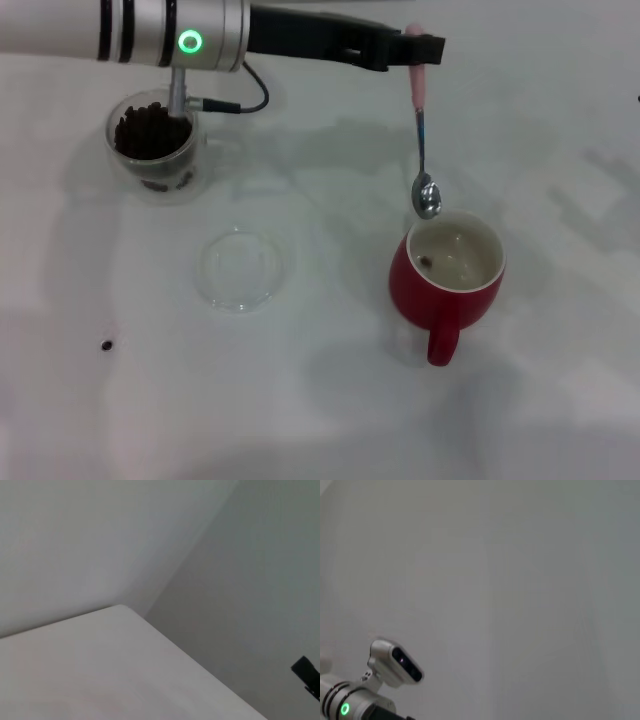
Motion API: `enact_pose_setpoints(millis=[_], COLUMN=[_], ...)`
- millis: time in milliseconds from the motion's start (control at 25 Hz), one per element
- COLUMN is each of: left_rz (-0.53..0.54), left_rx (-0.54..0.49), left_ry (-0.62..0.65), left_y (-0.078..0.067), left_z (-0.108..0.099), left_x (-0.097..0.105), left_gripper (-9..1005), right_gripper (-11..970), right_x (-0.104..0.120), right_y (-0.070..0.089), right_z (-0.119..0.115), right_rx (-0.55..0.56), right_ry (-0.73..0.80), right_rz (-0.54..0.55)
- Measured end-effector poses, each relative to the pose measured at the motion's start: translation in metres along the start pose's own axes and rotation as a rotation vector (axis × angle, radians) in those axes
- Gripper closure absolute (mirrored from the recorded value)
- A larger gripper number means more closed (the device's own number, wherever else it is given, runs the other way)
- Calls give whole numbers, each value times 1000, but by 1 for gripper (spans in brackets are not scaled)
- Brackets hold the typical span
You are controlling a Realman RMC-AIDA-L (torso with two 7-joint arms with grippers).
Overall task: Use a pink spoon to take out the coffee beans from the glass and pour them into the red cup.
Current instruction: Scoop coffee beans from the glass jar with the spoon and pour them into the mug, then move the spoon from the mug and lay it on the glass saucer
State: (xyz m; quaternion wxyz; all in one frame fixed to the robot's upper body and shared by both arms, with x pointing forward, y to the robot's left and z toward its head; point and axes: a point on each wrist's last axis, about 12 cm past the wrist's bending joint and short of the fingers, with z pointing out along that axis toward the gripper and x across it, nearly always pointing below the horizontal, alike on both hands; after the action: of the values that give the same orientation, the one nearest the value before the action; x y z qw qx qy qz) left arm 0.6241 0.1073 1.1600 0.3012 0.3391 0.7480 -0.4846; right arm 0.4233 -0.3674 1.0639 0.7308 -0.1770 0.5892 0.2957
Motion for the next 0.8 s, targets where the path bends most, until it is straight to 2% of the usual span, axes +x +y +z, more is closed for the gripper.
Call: enact_pose_setpoints(millis=[160, 360, 520, 720, 760, 800], left_rz=[27, 0, -57, -127, -127, -163], left_rx=[7, 36, 46, -43, -43, -90], left_ry=[4, -20, -98, -234, -234, -280], left_y=[-4, -6, -5, -2, -2, 0], left_z=[1, -7, -36, -91, -91, -112], left_x=[-4, 1, 21, 63, 63, 81], left_gripper=[854, 851, 848, 845, 844, 843], right_gripper=[160, 160, 160, 160, 160, 160], right_x=[0, -2, -4, -7, -7, -8], right_y=[1, -1, -2, -6, -7, -8], right_z=[-3, -5, -6, -8, -8, -9], right_rx=[6, 8, 11, 38, 45, 50], right_ry=[4, 6, -4, -17, -18, -19], right_rz=[2, -2, -7, -23, -26, -30])
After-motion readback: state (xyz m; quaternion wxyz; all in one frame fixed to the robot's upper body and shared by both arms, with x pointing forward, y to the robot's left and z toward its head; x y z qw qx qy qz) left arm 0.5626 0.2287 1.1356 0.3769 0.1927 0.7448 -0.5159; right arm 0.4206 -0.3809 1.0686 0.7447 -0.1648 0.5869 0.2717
